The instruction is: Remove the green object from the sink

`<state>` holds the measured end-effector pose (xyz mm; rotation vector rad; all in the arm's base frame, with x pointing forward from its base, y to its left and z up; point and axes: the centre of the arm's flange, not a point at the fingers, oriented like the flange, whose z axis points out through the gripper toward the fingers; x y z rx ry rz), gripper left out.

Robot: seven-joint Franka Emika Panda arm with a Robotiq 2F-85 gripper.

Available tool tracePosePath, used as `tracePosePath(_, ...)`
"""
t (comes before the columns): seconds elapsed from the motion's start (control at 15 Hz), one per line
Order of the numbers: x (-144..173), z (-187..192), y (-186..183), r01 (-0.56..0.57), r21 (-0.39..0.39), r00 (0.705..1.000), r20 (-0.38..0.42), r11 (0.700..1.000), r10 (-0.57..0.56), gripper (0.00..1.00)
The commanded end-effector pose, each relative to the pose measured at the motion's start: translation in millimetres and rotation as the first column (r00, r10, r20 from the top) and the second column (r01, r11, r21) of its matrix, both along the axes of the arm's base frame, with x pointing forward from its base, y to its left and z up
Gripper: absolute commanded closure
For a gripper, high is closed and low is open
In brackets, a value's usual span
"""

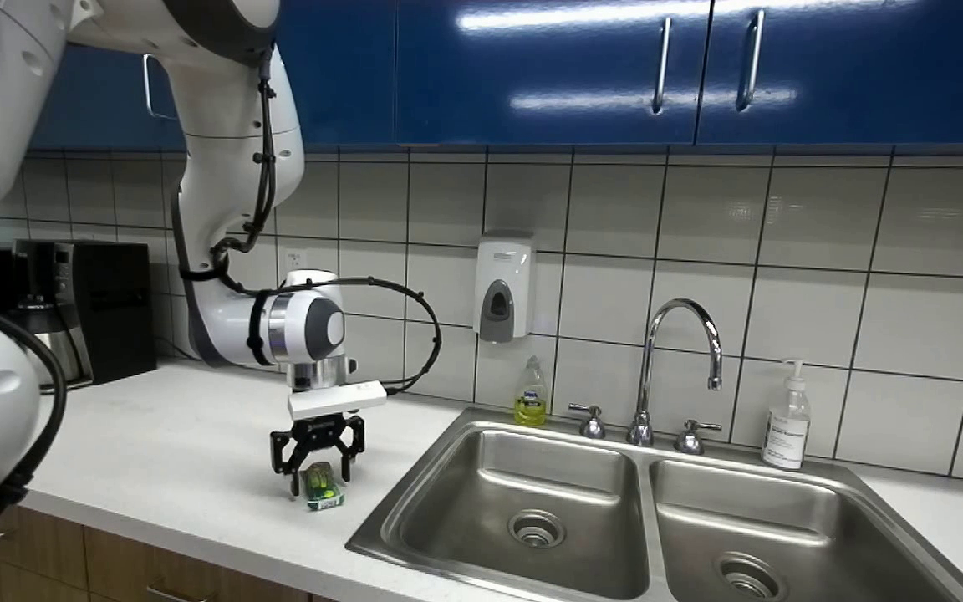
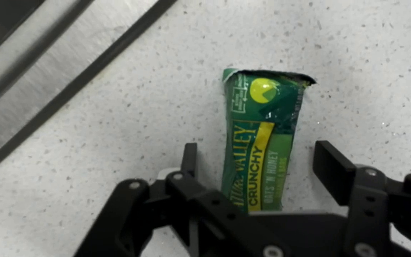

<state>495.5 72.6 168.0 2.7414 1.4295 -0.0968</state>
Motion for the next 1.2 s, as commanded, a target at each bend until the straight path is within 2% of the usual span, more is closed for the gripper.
tracePosePath(0.0,-3.4,11.0,-7.0,0.003,0.009,1.000,0.008,1.000,-0.003,0.00)
tracePosePath(1.13,-13.5,56.7,-14.5,0.015,-0.012,0.998,0.064,1.000,-0.014,0.00)
